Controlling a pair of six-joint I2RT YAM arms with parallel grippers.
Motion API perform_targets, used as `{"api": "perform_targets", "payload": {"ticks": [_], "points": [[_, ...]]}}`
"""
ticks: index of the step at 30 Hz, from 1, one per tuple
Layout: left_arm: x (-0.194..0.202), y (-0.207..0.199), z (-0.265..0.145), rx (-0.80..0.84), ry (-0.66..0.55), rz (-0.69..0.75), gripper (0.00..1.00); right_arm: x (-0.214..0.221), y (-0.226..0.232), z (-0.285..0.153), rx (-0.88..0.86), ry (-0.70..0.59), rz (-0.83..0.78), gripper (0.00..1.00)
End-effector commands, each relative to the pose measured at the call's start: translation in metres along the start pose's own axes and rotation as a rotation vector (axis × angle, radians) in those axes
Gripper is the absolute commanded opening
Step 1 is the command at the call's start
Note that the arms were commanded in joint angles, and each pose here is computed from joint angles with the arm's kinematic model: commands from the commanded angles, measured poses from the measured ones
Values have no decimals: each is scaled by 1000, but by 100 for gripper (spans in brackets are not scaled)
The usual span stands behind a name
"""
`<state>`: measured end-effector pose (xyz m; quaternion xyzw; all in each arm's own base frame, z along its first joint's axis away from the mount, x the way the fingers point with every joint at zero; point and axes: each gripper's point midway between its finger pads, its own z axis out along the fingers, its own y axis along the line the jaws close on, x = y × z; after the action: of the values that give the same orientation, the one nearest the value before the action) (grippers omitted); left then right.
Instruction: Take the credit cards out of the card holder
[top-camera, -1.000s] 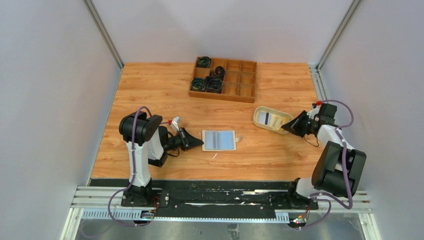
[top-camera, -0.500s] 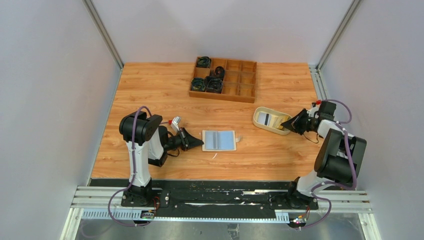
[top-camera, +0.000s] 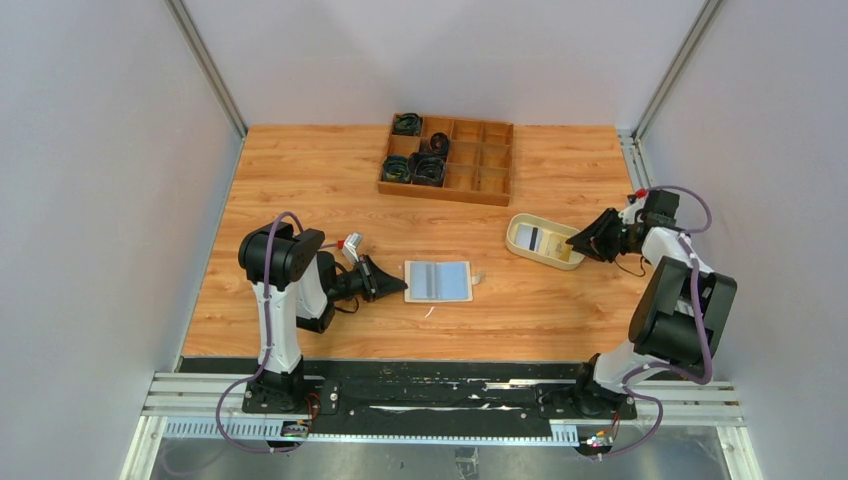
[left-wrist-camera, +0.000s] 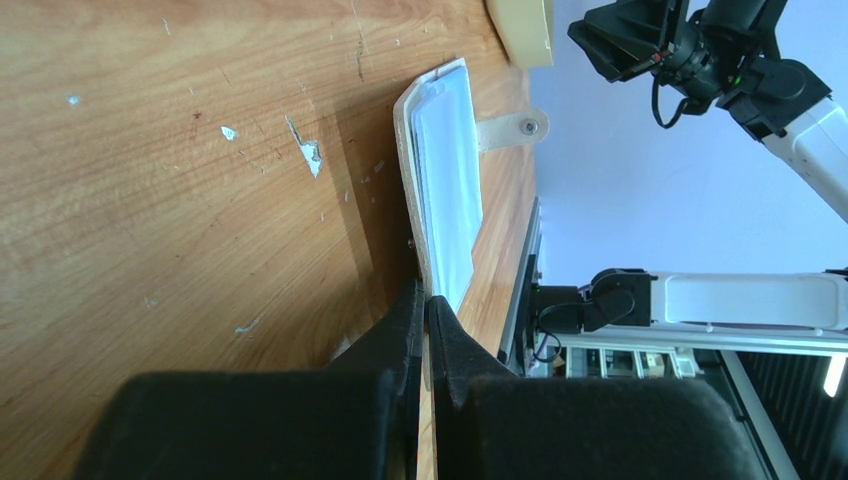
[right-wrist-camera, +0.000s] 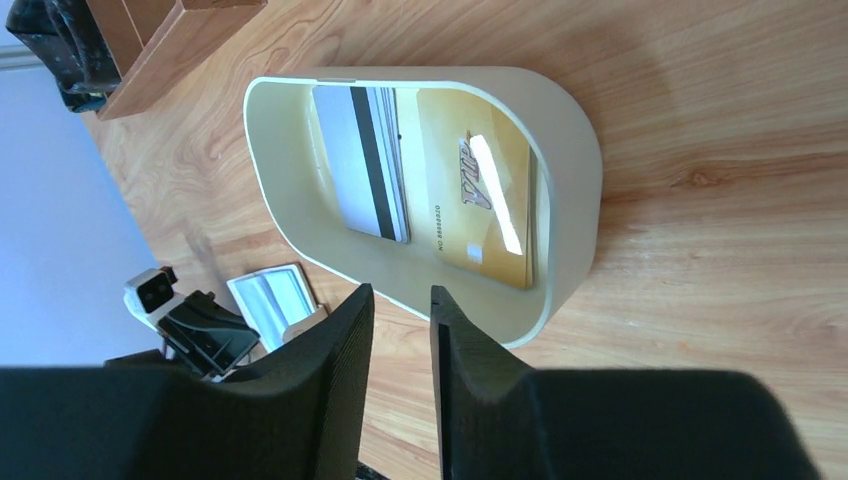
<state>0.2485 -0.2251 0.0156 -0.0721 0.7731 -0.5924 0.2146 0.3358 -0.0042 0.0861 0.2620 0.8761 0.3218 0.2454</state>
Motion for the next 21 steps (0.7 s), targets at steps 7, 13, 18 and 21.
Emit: {"api": "perform_targets", "payload": {"ticks": [7,13,18,21], "points": [[22,32,-10,-94,8,17,0,-17,31,-40,78,-84,-163,46],[17,22,-11,-88,-22,15,0,13,115,-40,71,-88,-502,57],[7,-3,-4,-55,-56,47,0,91,187,-5,-17,-21,-751,66],[8,-5,1,-129,-48,79,0,145,211,24,-53,66,-848,69]]}}
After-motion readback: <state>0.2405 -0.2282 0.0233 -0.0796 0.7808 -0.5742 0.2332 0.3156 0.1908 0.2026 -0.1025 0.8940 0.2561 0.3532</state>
